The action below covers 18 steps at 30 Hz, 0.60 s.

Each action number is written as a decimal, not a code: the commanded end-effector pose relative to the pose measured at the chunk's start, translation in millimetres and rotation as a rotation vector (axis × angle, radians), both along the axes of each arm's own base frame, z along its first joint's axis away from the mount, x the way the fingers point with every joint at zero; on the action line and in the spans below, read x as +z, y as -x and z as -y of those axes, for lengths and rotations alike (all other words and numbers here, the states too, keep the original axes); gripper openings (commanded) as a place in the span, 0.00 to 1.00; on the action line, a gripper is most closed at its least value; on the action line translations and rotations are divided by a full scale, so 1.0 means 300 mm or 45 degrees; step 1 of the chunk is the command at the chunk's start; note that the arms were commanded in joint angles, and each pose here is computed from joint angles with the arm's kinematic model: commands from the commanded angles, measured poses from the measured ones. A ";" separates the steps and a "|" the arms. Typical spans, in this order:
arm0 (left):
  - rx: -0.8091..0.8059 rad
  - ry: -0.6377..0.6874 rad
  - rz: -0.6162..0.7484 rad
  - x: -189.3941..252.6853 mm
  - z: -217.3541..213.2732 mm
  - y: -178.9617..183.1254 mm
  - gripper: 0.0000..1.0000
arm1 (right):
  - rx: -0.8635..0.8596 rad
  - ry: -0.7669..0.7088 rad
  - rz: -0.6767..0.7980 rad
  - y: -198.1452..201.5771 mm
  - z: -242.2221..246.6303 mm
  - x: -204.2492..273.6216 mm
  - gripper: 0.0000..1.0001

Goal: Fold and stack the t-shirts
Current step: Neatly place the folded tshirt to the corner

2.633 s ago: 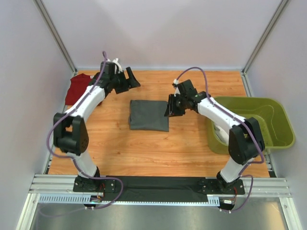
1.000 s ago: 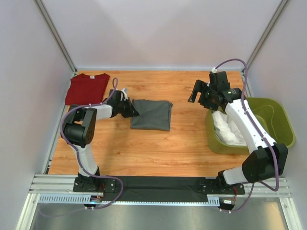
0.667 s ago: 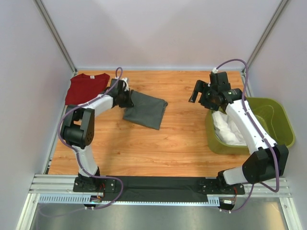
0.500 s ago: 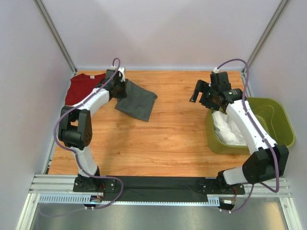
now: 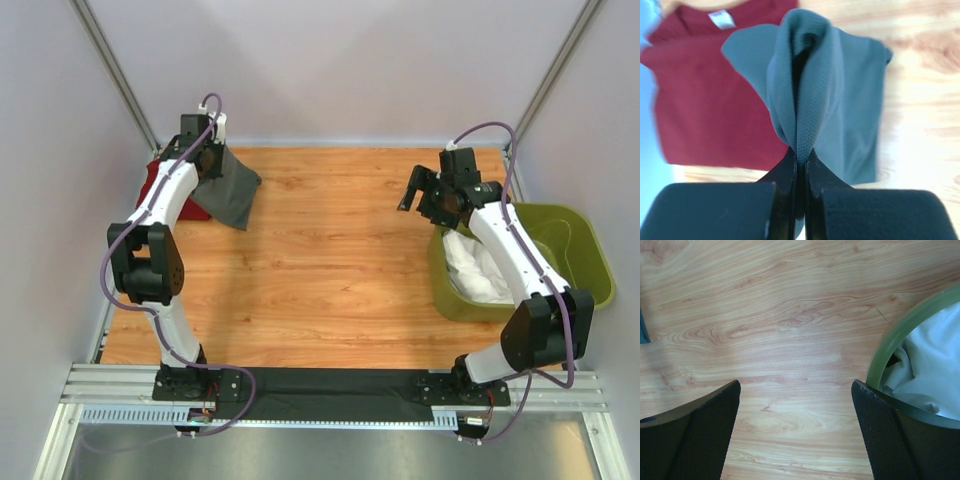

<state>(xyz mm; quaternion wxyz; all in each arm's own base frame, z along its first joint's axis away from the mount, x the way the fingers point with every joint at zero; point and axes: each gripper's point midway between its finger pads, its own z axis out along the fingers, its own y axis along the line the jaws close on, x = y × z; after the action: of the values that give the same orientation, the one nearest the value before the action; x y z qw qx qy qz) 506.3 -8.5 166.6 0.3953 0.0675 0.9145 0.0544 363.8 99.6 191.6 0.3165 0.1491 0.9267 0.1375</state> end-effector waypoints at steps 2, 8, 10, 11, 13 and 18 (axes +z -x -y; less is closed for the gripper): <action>-0.105 -0.065 0.051 0.108 -0.037 -0.046 0.00 | 0.001 0.056 0.071 -0.054 0.030 0.027 0.94; -0.085 -0.043 0.065 0.141 -0.063 -0.066 0.00 | -0.002 0.058 0.023 -0.086 0.029 -0.022 0.95; -0.052 -0.030 0.059 0.140 -0.101 -0.057 0.00 | 0.007 0.055 0.003 -0.094 0.023 -0.044 0.95; -0.039 -0.024 0.059 0.140 -0.117 -0.055 0.00 | 0.006 0.047 0.001 -0.097 0.019 -0.046 0.95; -0.019 -0.005 0.058 0.143 -0.132 -0.051 0.00 | 0.017 0.034 -0.013 -0.101 0.011 -0.060 0.95; -0.031 0.003 0.053 0.176 -0.147 -0.041 0.00 | 0.041 0.029 -0.028 -0.112 0.001 -0.069 0.95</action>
<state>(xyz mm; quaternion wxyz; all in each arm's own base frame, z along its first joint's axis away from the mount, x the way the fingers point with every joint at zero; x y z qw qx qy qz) 513.3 34.1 192.6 0.3909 0.0704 0.9162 0.0531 392.6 112.6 175.3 0.3075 0.1343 0.9294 0.1539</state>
